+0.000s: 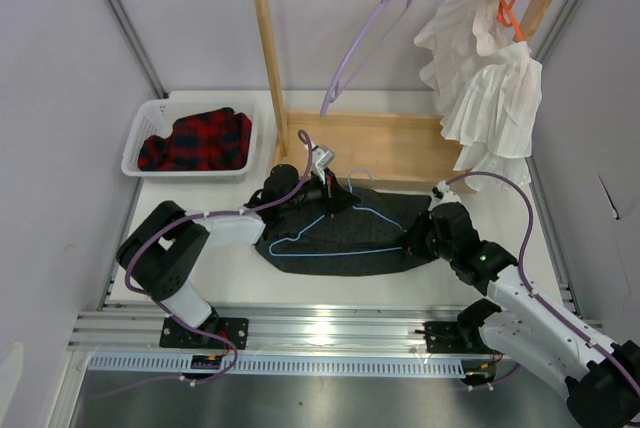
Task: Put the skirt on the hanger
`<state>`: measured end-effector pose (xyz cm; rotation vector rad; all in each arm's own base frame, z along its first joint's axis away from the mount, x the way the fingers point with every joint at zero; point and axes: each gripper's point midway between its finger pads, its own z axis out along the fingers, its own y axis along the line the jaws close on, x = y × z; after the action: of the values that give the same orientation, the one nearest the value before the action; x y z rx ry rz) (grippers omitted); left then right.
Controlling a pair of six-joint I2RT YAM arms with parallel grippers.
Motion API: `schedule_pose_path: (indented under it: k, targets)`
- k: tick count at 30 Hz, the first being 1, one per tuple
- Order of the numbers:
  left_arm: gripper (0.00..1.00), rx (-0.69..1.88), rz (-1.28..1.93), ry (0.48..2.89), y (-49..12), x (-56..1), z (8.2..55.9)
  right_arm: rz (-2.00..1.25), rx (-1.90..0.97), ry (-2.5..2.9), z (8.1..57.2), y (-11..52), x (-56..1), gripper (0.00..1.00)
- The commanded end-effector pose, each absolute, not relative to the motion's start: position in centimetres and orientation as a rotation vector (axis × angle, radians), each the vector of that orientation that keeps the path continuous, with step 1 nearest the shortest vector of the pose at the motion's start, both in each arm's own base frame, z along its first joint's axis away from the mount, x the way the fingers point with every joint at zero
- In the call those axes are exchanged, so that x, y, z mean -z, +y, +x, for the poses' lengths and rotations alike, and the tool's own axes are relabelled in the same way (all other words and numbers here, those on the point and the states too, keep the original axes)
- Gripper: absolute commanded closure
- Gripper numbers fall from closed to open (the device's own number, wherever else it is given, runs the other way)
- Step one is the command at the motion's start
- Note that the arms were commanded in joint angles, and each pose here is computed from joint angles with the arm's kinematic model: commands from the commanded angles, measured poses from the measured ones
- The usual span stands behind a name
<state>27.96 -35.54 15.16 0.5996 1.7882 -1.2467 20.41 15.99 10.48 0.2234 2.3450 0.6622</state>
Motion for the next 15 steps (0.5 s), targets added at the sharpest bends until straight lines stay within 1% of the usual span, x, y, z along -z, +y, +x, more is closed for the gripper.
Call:
schedule_pose_path:
  k: [1, 15]
  targets:
    - [1.0, 1.149, 0.597, 1.732, -34.7, -15.6, 29.8, 0.235, -0.684, 2.305, 21.0, 16.1, -12.8, 0.99]
    - [1.0, 1.089, 0.603, 1.774, -33.7, -13.3, 30.3, 0.285, -0.747, 2.313, 21.6, 15.0, -15.0, 1.0]
